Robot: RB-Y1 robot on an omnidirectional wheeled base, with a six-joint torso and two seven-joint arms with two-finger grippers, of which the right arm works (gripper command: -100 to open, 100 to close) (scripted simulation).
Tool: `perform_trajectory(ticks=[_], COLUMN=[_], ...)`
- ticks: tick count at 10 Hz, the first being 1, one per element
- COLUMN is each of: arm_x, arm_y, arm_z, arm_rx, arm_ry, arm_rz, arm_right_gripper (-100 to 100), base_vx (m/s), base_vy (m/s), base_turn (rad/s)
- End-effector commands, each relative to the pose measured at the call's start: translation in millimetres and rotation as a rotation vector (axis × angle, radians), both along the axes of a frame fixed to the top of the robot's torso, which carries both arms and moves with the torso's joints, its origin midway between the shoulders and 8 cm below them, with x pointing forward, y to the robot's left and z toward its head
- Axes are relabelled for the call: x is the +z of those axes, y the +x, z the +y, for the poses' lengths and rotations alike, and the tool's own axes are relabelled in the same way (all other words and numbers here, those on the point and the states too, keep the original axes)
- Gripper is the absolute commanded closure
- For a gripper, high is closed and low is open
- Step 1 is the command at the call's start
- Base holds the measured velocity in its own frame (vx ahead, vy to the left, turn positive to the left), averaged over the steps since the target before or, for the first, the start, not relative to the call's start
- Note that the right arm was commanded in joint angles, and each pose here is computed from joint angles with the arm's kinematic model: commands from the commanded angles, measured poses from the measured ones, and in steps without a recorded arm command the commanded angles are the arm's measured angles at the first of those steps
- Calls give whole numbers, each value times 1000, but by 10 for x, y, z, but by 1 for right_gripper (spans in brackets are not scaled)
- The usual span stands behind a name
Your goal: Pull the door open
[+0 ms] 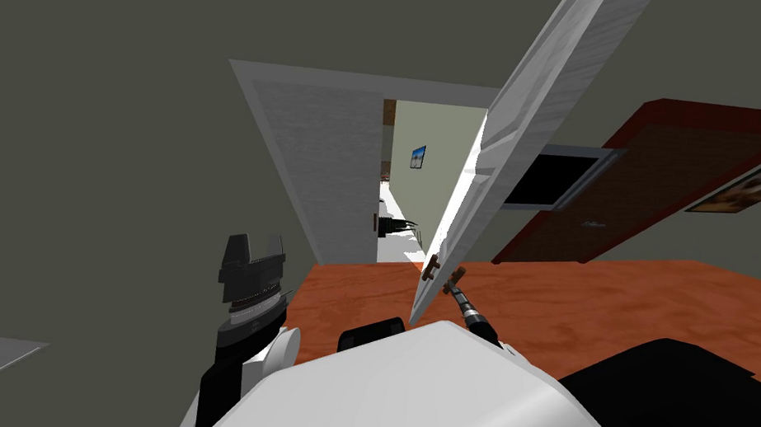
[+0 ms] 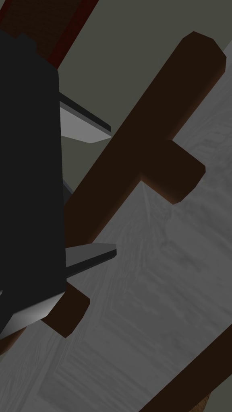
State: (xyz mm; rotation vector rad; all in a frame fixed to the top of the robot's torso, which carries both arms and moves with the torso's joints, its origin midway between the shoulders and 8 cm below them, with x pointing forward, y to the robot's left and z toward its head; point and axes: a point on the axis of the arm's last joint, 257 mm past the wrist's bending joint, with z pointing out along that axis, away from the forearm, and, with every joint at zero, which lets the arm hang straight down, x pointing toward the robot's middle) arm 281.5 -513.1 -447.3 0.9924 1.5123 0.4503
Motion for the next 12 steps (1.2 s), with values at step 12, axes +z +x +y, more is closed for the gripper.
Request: perform_trajectory(ticks=[12], arm_x=[1], arm_y=[68], arm_z=[69], arm_rx=[6], arm_ry=[52], arm_rz=[-19], arm_right_gripper=[100], base_vx=[-15], base_vy=[-15], base_turn=[7])
